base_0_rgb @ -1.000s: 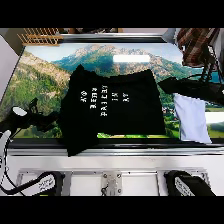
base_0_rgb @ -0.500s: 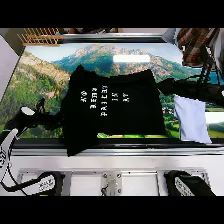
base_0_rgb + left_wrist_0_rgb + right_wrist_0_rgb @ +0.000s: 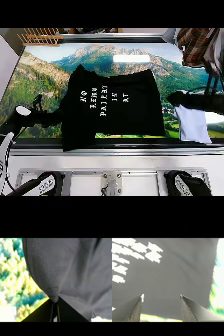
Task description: Fold the clothes and pants, and hang the long-sleeved shirts on hangers.
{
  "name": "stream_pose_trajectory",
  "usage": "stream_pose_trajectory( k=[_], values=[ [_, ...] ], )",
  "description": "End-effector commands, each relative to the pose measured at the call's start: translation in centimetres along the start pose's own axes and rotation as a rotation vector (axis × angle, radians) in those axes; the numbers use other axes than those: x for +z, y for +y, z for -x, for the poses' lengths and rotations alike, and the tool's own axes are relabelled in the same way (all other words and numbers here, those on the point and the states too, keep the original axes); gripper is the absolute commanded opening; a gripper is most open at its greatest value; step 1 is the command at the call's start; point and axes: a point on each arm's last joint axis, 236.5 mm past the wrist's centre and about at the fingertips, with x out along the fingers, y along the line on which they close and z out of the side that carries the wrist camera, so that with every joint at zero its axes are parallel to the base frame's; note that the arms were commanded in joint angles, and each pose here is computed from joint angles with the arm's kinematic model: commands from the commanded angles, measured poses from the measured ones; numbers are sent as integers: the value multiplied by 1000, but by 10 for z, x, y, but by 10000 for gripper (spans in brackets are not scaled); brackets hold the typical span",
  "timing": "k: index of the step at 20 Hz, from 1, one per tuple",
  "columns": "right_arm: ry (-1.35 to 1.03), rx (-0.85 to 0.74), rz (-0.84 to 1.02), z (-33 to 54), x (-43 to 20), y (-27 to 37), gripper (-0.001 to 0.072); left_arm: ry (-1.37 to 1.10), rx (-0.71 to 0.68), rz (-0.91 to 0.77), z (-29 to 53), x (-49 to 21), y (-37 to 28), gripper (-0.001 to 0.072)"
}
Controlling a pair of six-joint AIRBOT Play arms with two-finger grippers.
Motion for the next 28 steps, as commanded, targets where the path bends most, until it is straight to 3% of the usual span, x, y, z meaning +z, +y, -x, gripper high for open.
stream_pose_trajectory(
  k=[1,4,7,19,21,22,23,25,28],
  values=[
    [196,-288,-473,-17,-100,-100,510,6,-26,-60,22,-11,-15,8],
    [266,-251,-695,-58,-163,-111,510,-17,-35,-99,27,-11,-27,8],
    [179,-149,-824,-92,-170,-99,510,-7,-37,-127,23,-16,-34,8],
    [-20,-92,-682,-147,-134,-67,501,-5,-40,-129,23,-16,-36,8],
    [-9,-92,-642,-149,-136,-65,169,-5,-40,-129,23,-16,-35,8],
    [-11,-89,-609,-149,-133,-64,56,-5,-40,-128,23,-16,-35,8],
    [-14,-81,-561,-147,-128,-61,11,-8,-39,-122,24,-15,-34,8],
    [-44,-50,-440,-135,-102,-50,9,-35,-41,-114,34,-5,-33,7],
    [-178,-14,-226,-77,-11,-26,9,-228,-72,-183,111,42,-64,7]
  ],
)
